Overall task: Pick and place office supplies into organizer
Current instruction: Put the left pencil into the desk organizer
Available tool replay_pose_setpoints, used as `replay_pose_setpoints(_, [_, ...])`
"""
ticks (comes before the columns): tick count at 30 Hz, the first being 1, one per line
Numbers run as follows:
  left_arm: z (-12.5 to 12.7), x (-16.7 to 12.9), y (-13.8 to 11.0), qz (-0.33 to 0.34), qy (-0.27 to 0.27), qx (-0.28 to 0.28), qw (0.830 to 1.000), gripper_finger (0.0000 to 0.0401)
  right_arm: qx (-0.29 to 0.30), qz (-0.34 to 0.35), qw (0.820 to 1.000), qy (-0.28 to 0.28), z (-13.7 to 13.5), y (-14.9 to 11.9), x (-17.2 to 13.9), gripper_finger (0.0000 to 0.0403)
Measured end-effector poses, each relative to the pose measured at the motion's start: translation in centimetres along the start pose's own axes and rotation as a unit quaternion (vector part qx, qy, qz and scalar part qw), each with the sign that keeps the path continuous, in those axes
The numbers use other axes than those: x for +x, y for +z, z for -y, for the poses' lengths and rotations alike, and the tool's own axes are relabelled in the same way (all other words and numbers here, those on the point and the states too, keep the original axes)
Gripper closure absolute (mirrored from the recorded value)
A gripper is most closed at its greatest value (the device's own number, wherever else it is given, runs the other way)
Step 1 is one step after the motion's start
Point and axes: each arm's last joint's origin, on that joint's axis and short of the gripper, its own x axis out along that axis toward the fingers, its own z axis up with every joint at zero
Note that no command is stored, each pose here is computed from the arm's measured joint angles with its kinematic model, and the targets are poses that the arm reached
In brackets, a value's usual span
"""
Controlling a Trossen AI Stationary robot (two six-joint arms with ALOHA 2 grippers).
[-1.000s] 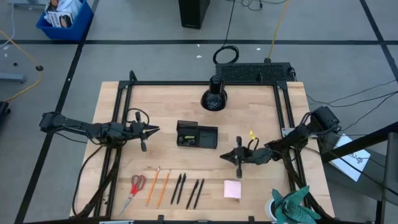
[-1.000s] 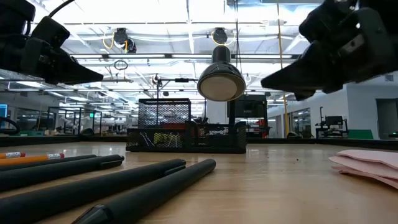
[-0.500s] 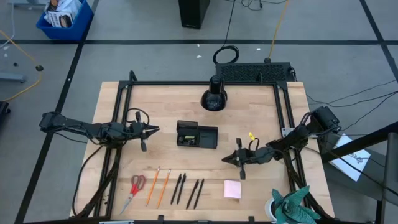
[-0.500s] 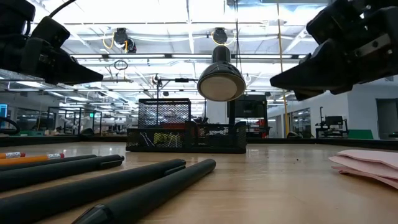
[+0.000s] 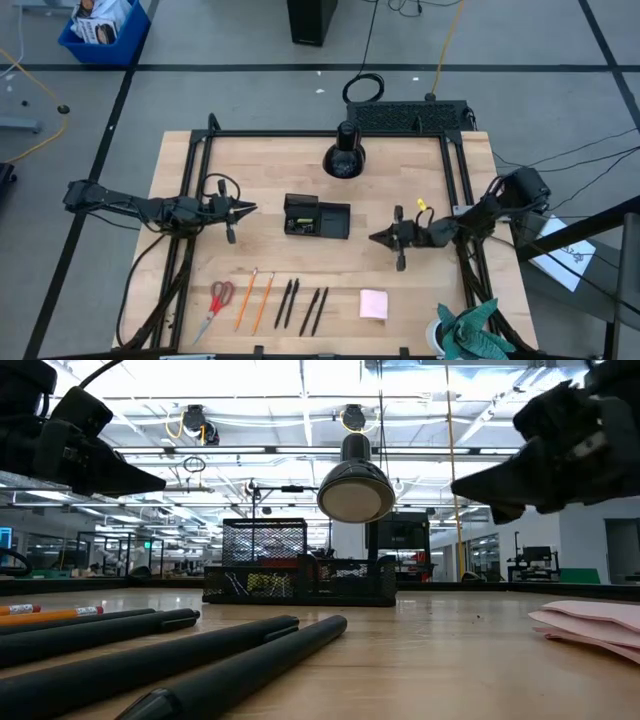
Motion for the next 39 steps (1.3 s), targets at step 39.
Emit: replay_pose_setpoints(39, [0.2,0.0,-0.6,-0.027,-0.028,-0.019,0.999,0.0359,-0.053,0.072,0.996,0.006,1.1,5.2,-6.5,0.0403])
